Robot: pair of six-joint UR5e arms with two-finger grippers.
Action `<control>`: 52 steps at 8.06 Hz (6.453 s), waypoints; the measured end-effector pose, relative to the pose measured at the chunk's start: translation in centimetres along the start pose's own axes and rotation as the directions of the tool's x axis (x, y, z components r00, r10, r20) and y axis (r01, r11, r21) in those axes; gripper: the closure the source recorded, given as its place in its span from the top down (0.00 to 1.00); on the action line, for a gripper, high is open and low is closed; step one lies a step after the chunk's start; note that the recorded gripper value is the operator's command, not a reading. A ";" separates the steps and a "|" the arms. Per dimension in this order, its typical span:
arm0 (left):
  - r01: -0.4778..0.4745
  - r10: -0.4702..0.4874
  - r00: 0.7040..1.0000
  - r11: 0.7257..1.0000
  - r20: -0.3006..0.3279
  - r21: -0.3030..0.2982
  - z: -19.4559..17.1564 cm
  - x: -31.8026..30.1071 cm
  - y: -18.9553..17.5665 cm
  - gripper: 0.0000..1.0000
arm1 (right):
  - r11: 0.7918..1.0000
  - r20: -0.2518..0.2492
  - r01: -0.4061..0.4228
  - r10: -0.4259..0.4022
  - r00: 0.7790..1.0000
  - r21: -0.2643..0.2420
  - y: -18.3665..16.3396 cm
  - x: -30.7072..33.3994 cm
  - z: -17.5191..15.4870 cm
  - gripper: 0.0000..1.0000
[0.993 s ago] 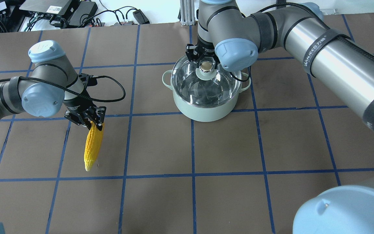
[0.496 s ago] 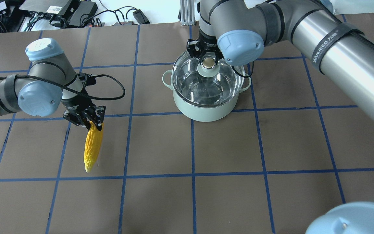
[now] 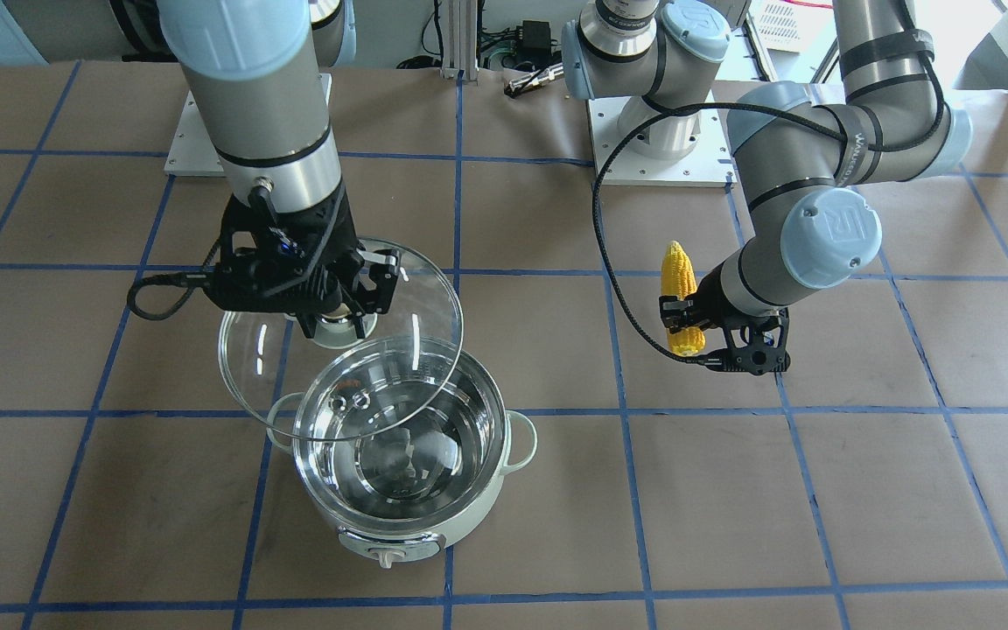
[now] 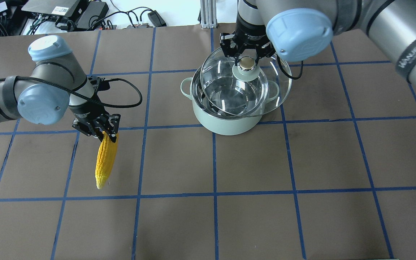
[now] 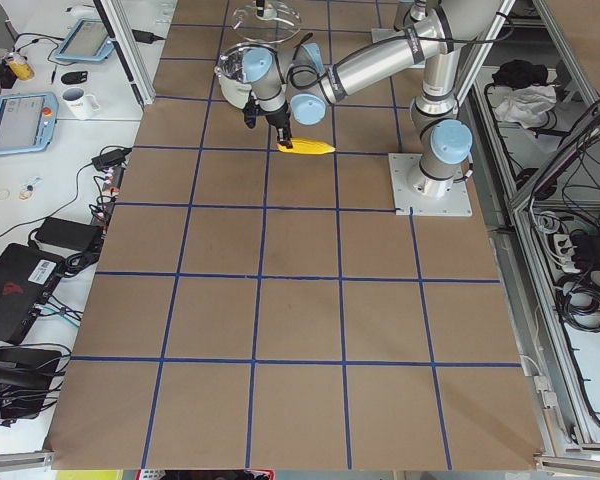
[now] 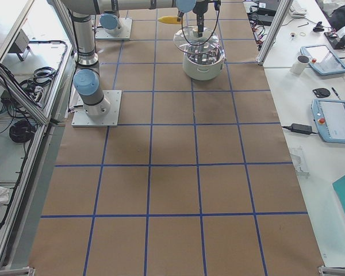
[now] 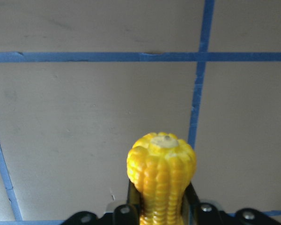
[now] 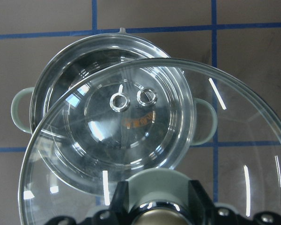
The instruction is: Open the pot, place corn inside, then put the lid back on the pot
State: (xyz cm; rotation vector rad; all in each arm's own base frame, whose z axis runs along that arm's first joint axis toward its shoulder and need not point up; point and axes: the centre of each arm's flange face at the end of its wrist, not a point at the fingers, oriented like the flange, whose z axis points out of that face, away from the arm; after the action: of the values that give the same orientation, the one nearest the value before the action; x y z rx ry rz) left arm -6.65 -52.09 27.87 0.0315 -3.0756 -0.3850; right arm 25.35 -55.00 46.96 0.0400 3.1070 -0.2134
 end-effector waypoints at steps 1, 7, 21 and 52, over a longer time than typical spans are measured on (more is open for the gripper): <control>-0.014 0.014 1.000 1.000 -0.001 0.001 -2.4 2.3 -0.2 0.00 | 0.999 -0.007 0.044 -0.044 0.999 -0.028 1.8 1.6 -2.0 0.34; -0.010 0.010 1.000 1.000 0.016 0.027 -11.2 20.7 -2.7 0.00 | 0.994 -0.025 0.082 -0.084 0.996 -0.077 4.3 8.2 -4.6 0.34; -0.039 0.068 0.990 0.974 -0.122 0.224 -11.4 32.1 -12.5 0.00 | 0.993 -0.039 0.087 -0.090 0.995 -0.075 4.5 8.2 -4.6 0.24; -0.073 0.054 0.995 0.966 0.082 0.250 -20.0 10.6 3.9 1.00 | 0.997 0.001 -0.052 0.052 0.999 -0.056 -5.3 -5.4 12.7 0.20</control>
State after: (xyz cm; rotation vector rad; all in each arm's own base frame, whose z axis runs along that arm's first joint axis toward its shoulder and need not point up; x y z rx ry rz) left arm -16.42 -53.48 48.57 -0.0748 -3.1681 0.0112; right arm 30.97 -62.09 35.25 0.1185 3.1028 -0.1251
